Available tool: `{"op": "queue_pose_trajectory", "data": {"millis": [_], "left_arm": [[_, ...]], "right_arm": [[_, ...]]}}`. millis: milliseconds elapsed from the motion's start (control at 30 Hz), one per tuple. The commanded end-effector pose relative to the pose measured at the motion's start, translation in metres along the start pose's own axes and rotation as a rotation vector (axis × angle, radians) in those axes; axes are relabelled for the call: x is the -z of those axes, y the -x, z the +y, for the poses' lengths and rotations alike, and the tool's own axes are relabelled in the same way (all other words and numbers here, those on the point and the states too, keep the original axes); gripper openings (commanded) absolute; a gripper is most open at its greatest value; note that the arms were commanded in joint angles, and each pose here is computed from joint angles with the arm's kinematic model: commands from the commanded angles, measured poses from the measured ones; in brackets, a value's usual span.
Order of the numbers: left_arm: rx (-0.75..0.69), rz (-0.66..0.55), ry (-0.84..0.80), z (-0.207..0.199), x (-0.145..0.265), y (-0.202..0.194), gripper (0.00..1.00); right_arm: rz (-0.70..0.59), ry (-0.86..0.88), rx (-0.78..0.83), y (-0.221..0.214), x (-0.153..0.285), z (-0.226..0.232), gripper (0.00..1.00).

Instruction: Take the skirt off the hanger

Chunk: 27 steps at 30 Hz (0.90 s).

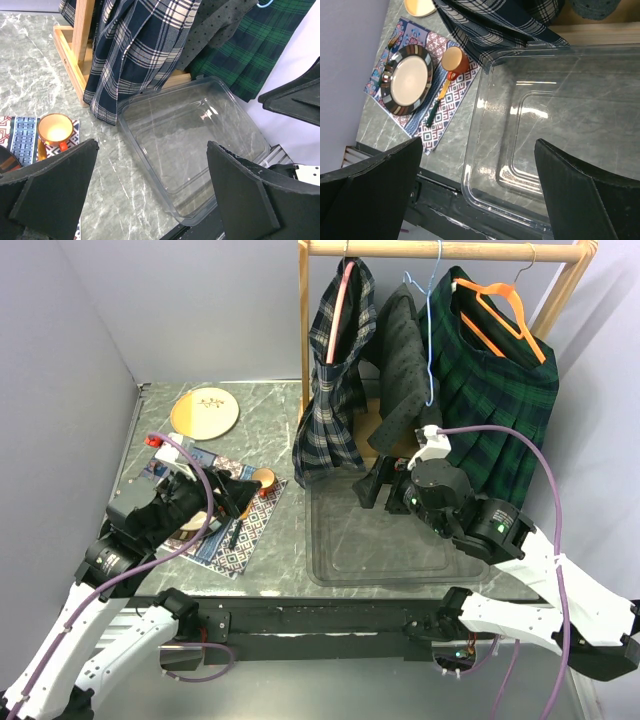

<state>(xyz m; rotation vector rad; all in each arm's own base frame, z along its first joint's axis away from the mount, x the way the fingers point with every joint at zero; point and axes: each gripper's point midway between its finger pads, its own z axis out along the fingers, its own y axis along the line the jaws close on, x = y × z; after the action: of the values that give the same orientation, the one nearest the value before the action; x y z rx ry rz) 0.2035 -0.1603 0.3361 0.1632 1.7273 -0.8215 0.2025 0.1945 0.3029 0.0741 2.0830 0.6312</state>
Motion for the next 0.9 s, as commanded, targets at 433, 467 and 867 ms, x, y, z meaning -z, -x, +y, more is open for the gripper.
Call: {"op": "queue_pose_trajectory", "data": {"millis": [433, 467, 867], "left_arm": [[-0.074, -0.007, 0.136, 0.051, -0.014, -0.045, 0.97], [-0.076, -0.011, 0.128, 0.051, -0.014, -0.047, 0.97], [-0.092, 0.007, 0.107, 0.048, -0.017, -0.049, 0.97]], "right_arm": [[-0.235, -0.134, -0.031, 0.091, 0.027, 0.004, 1.00], [-0.266, -0.121, -0.052, 0.106, 0.035, 0.011, 0.98], [-0.476, -0.266, 0.065, 0.219, 0.025, -0.004, 0.84]]}}
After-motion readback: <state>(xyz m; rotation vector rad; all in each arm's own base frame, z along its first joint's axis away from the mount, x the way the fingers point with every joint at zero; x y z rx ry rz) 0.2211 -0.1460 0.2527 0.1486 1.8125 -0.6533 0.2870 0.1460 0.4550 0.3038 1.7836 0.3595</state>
